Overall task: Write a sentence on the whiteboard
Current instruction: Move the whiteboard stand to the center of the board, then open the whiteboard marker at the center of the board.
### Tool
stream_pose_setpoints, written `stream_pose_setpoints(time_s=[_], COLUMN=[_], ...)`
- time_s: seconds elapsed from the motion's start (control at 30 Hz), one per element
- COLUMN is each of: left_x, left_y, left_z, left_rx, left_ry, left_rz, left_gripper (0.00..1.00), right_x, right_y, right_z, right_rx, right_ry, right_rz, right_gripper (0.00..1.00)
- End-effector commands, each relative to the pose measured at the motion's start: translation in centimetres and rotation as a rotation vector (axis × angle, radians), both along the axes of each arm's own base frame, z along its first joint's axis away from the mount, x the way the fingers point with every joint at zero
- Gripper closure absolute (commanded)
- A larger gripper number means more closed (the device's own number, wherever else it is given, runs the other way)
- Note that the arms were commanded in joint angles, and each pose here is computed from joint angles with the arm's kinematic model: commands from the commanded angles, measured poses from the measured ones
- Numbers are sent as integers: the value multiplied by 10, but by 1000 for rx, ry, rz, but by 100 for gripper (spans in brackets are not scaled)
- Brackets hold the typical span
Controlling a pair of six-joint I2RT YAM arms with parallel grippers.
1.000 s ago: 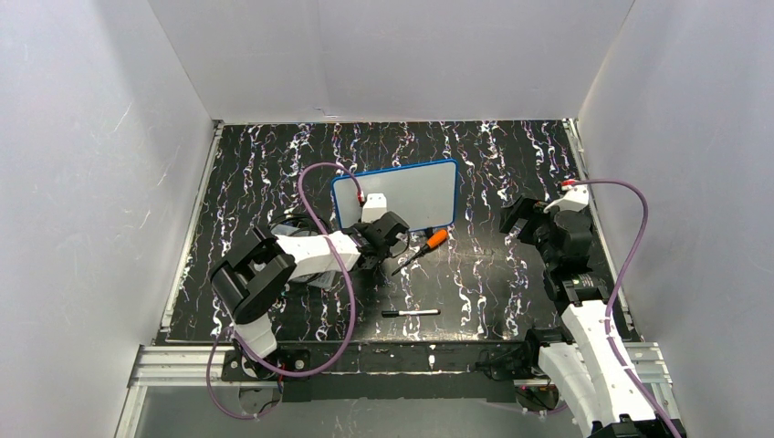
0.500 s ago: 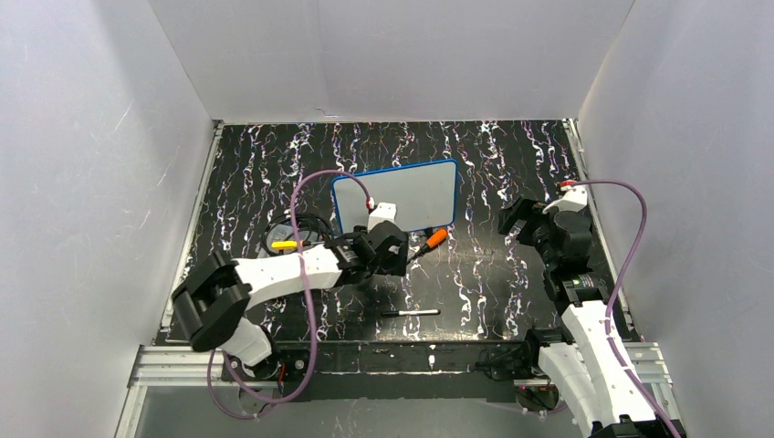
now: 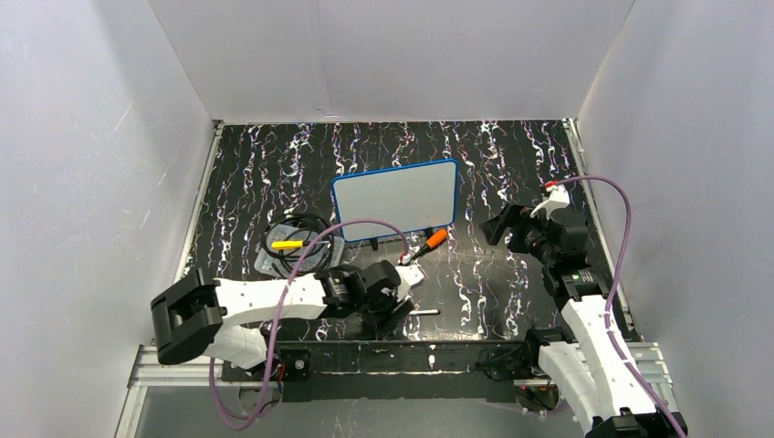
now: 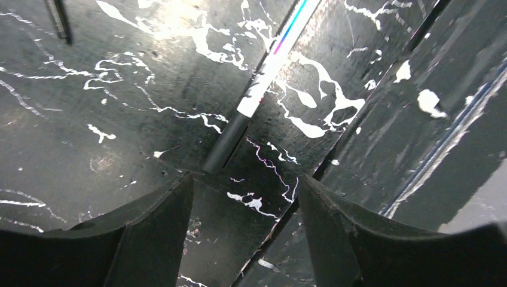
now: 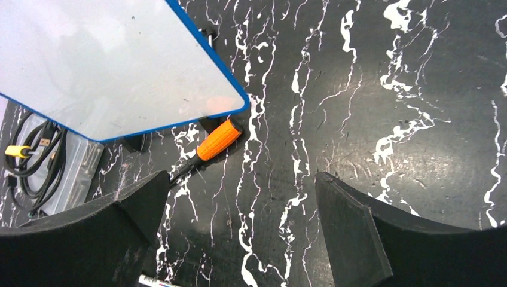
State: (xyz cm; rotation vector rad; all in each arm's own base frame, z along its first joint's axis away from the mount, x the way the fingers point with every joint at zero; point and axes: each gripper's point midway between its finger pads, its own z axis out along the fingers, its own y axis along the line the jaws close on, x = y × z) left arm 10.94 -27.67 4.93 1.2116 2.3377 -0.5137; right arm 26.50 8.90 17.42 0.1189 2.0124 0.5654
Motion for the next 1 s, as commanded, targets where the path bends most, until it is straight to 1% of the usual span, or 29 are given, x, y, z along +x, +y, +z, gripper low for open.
stream_pose_setpoints(time_s=[0.0, 0.13, 0.43, 0.57, 0.7, 0.8, 0.83, 0.97], left_x=[0, 12, 19, 15, 5, -7, -12, -24], left_y=[-10, -13, -12, -10, -1, 3, 4, 3], left_z=[-10, -16, -30, -34, -40, -40, -39, -27], left_rx=[26, 63, 113, 120, 160, 166, 164, 120], left_ry=[-70, -151, -184, -170, -143, -117, -107, -73], left_rz=[-79, -74, -99, -115, -130, -140, -146, -151], left_gripper=[40, 43, 44, 57, 77, 96, 100, 100], right_x=[0, -2, -3, -2, -3, -7, -10, -27], right_y=[11, 13, 14, 15, 17, 22, 24, 45], right_z=[22, 23, 22, 20, 21, 20, 19, 11], right_rx=[33, 35, 32, 32, 36, 41, 45, 101], right_ry=[-33, -31, -24, -18, -12, 5, 18, 73], right_rz=[64, 77, 89, 91, 104, 142, 159, 307], right_gripper=[0, 0, 0, 0, 0, 0, 0, 0])
